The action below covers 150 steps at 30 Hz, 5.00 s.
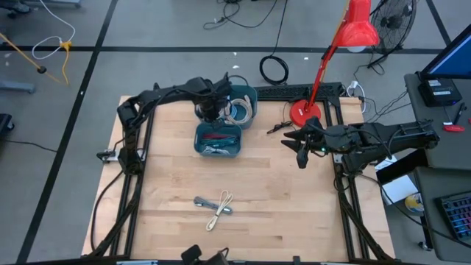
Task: Pick & Place USB Port
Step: Put the brown HDMI cable into the top blue bin, then put the black and white charger cable into the bottom blue bin
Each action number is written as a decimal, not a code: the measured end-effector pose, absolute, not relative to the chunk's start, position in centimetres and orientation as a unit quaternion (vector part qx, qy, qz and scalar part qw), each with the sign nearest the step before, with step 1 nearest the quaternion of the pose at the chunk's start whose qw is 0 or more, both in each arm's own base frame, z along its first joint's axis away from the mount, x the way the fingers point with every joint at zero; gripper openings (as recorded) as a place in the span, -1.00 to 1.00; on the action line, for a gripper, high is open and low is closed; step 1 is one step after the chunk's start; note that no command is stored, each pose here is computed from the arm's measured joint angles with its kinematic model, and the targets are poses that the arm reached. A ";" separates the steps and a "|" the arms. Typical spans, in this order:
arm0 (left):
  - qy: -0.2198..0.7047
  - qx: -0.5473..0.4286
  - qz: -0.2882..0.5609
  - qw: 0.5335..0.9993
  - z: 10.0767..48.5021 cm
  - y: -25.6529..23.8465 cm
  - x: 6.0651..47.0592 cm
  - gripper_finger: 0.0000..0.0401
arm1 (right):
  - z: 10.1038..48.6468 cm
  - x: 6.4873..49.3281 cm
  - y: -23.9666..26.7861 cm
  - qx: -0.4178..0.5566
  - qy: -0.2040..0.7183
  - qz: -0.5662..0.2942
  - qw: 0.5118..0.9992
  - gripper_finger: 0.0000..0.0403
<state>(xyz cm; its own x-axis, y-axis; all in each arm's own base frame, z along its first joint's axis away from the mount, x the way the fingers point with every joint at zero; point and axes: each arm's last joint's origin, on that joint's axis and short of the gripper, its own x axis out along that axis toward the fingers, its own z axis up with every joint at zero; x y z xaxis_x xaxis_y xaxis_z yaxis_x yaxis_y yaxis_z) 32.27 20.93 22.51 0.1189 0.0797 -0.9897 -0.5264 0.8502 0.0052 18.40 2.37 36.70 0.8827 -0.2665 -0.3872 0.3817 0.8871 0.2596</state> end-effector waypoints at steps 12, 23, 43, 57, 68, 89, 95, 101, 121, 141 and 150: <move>0.568 -0.208 0.204 0.769 24.8 21.1 32.1 -1.00 | 36.7 18.4 2.4 0.167 0.173 -0.169 0.956 -0.36; 0.443 -0.295 0.118 0.838 31.7 17.5 30.9 -1.00 | 36.7 18.4 2.4 0.176 0.173 -0.167 0.955 -0.36; 0.516 -0.182 0.045 0.836 32.8 -11.8 31.8 -0.91 | 36.3 18.3 2.5 0.214 0.187 -0.168 0.944 -0.36; 0.630 -0.025 0.004 0.776 23.5 -18.4 33.7 -0.24 | 35.0 19.5 2.7 0.214 0.228 -0.187 0.931 -0.36; 0.679 0.052 -0.039 0.731 19.7 -18.7 34.5 0.10 | 33.8 20.1 2.9 0.209 0.243 -0.189 0.928 -0.36; 0.715 -0.004 -0.009 0.699 17.5 -14.9 36.3 -0.61 | 31.8 20.2 4.7 0.238 0.255 -0.136 0.927 -0.36; 0.725 -0.010 -0.030 0.688 16.3 -15.6 35.5 -0.44 | 31.8 20.1 5.3 0.244 0.255 -0.126 0.927 -0.36; 0.724 -0.014 -0.025 0.690 15.0 -16.3 34.7 -0.13 | 31.9 20.0 5.6 0.247 0.255 -0.120 0.927 -0.36; 0.777 -0.017 0.067 0.626 17.0 -13.7 33.6 -0.95 | 32.3 20.3 5.7 0.252 0.232 -0.108 0.933 -0.36; 0.697 0.126 0.227 0.669 24.5 -11.5 34.3 -0.96 | 32.7 20.5 5.7 0.243 0.209 -0.110 0.941 -0.36; 0.648 0.098 0.275 0.704 24.6 -11.6 34.9 -0.96 | 32.7 20.5 5.7 0.244 0.210 -0.109 0.940 -0.36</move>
